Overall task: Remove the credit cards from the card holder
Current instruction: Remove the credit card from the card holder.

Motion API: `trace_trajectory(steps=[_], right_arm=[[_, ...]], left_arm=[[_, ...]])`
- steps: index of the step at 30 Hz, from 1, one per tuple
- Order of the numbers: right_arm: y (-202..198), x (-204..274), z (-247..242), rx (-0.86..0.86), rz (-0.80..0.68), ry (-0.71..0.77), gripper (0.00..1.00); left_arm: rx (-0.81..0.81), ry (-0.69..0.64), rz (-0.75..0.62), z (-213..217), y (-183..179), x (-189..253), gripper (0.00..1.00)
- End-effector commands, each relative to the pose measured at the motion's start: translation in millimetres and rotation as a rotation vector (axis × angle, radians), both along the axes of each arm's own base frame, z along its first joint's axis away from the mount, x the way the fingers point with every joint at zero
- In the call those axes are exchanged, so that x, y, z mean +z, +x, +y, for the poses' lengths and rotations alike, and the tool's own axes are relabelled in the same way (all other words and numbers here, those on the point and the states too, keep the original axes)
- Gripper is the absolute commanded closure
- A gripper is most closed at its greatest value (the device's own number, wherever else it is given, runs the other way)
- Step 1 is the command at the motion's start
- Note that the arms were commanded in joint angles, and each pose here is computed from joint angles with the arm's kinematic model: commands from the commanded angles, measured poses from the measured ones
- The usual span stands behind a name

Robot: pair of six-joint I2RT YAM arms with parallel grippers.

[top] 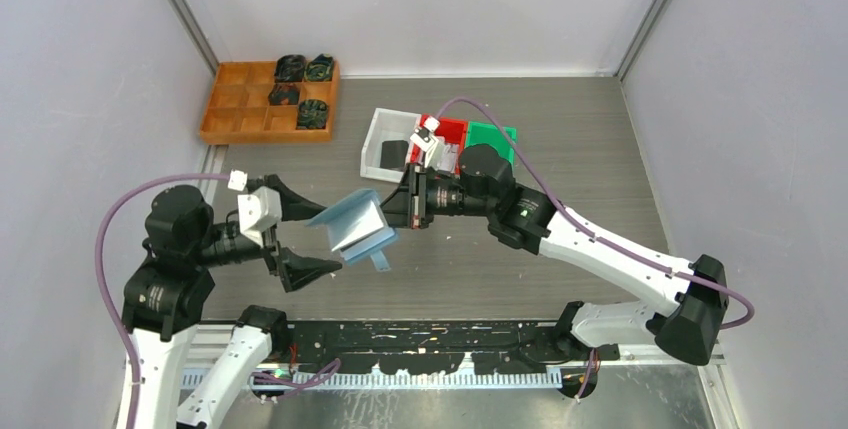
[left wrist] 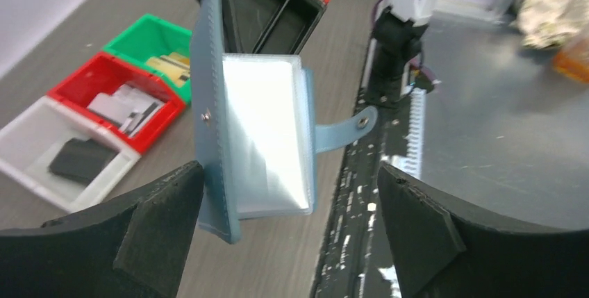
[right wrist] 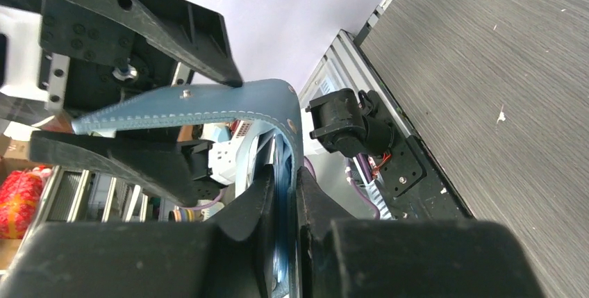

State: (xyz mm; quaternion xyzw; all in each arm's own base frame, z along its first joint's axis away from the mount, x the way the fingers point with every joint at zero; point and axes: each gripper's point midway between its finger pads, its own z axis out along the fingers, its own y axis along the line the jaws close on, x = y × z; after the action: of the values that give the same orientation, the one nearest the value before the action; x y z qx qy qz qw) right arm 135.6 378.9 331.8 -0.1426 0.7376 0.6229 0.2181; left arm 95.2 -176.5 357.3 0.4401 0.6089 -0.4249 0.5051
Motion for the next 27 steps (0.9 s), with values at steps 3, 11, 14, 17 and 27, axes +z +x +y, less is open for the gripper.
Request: trace_trajectory(steps=[3, 11, 14, 17, 27], right_arm=[[-3, 45, 10, 0.015, -0.060, 0.098, 0.99], [-5, 45, 13, 0.026, -0.060, 0.101, 0.99], [-7, 45, 14, 0.035, -0.071, 0.102, 0.99], [-8, 44, 13, 0.035, -0.076, 0.100, 0.99], [-14, 46, 5, 0.041, -0.121, 0.111, 0.99]], left_arm=[[0.146, 0.110, -0.274, 18, 28, -20, 0.06], [0.246, 0.086, -0.325, 25, 44, -12, 0.12], [0.244, 0.061, -0.290, 23, 42, -8, 0.13], [0.182, 0.047, -0.233, 17, 30, -8, 0.13], [0.083, 0.022, -0.110, 8, 10, 0, 0.27]])
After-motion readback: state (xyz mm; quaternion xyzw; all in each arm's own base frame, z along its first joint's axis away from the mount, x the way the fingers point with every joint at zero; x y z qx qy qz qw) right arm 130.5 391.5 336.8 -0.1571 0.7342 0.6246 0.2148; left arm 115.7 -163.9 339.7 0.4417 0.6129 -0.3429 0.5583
